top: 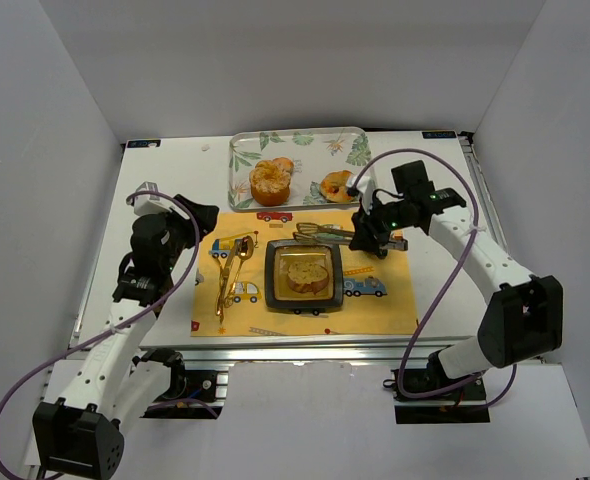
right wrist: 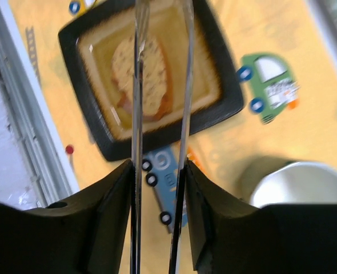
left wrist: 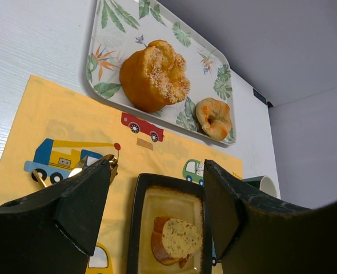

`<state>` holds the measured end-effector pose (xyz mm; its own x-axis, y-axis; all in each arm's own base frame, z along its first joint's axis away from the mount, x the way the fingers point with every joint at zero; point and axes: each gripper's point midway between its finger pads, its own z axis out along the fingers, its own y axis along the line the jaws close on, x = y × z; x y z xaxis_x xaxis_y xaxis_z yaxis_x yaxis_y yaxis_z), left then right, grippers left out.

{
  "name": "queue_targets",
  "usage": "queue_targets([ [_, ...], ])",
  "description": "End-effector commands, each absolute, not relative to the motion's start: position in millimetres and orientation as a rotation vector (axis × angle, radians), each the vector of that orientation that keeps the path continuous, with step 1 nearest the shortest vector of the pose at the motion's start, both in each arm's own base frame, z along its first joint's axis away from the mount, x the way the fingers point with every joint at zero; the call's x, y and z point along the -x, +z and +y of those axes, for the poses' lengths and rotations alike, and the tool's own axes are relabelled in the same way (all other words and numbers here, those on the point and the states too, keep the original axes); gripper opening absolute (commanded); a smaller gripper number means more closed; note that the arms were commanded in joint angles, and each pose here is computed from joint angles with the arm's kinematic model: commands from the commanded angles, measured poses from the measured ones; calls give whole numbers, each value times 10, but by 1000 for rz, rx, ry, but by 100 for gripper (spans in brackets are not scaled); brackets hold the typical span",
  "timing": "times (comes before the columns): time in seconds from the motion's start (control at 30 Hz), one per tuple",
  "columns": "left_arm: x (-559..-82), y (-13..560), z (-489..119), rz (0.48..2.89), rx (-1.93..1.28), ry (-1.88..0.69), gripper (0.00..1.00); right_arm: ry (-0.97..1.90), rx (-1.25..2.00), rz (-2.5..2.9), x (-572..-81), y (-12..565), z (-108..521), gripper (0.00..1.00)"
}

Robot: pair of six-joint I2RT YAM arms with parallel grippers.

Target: Place the bread

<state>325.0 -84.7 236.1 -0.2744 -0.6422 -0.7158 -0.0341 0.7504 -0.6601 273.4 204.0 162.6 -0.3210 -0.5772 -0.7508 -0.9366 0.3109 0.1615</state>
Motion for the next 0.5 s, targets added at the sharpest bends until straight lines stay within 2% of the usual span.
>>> queue_targets([
  [0.0, -3213, 2484, -833, 1736, 528, -649, 75, 760, 1279, 1870, -3061, 2048, 2190, 44],
  [0.1, -3217, 2489, -839, 1735, 524, -652, 75, 728, 1152, 1864, -3415, 2208, 2287, 40],
  [0.2, -3232, 2484, -851, 1737, 524, -657, 75, 766, 894, 1962, -3819, 2310, 2405, 36],
  [0.33, -3246, 2510, -854, 1737, 527, -659, 75, 953, 574, 2114, -4142, 2175, 2646, 38],
  [0.47, -3231, 2529, -837, 1736, 538, -654, 75, 1046, 386, 2176, -4418, 2136, 2802, 42],
])
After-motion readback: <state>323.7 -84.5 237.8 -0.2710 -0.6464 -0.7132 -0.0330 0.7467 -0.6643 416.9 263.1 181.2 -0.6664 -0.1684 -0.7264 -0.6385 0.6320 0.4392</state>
